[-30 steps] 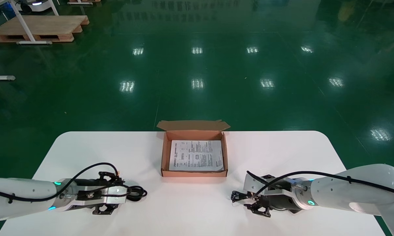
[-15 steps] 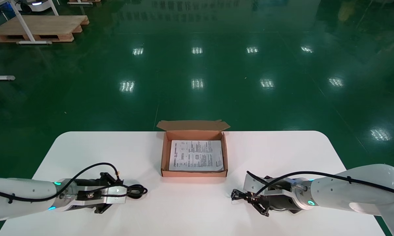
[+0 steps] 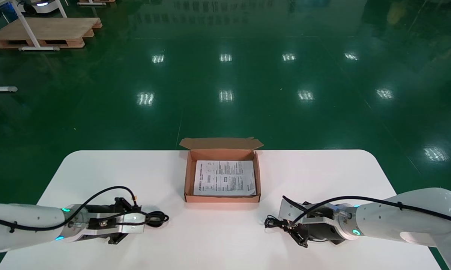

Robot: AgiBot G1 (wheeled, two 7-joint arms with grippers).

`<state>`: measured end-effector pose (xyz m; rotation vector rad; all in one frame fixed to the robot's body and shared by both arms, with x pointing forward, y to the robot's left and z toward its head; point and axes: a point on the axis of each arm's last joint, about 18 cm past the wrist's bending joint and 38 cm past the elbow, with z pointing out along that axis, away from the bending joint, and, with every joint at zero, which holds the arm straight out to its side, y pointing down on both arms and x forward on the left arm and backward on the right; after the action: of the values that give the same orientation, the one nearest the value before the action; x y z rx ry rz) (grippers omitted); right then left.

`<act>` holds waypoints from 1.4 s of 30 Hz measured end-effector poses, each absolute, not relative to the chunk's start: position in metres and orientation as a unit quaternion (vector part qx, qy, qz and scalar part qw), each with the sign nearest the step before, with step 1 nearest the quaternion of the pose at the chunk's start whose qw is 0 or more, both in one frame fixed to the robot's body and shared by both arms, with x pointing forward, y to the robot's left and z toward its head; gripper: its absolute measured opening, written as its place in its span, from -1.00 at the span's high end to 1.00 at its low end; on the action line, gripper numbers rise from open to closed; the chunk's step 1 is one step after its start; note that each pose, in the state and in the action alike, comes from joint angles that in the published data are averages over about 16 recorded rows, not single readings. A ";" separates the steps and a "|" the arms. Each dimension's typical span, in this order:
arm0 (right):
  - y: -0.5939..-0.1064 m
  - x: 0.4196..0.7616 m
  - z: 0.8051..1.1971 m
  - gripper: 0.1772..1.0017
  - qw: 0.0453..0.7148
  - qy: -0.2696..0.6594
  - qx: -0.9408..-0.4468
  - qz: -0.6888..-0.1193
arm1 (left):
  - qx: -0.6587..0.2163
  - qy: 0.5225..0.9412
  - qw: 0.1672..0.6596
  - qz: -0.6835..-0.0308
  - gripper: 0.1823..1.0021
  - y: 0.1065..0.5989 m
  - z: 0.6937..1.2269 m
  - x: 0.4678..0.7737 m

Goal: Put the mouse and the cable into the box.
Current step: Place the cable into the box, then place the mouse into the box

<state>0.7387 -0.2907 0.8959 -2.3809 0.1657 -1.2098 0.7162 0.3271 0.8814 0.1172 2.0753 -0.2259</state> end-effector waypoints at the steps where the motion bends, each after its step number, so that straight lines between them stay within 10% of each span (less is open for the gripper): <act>1: -0.293 0.739 0.902 0.87 0.234 0.065 -0.862 -0.445 | 0.048 0.856 0.505 -0.096 0.78 0.327 0.886 0.717; 22: -0.374 0.707 1.130 0.87 0.296 0.129 -0.692 -0.646 | 0.112 0.766 0.567 -0.280 0.79 0.196 1.006 0.732; 42: -0.375 0.703 1.144 0.87 0.297 0.127 -0.683 -0.655 | 0.186 0.730 0.619 -0.221 0.79 0.148 0.981 0.746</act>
<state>0.7032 -0.3750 1.1437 -1.8160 0.3366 -1.7422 0.7461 0.1478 0.9809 0.4279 1.6793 -0.5093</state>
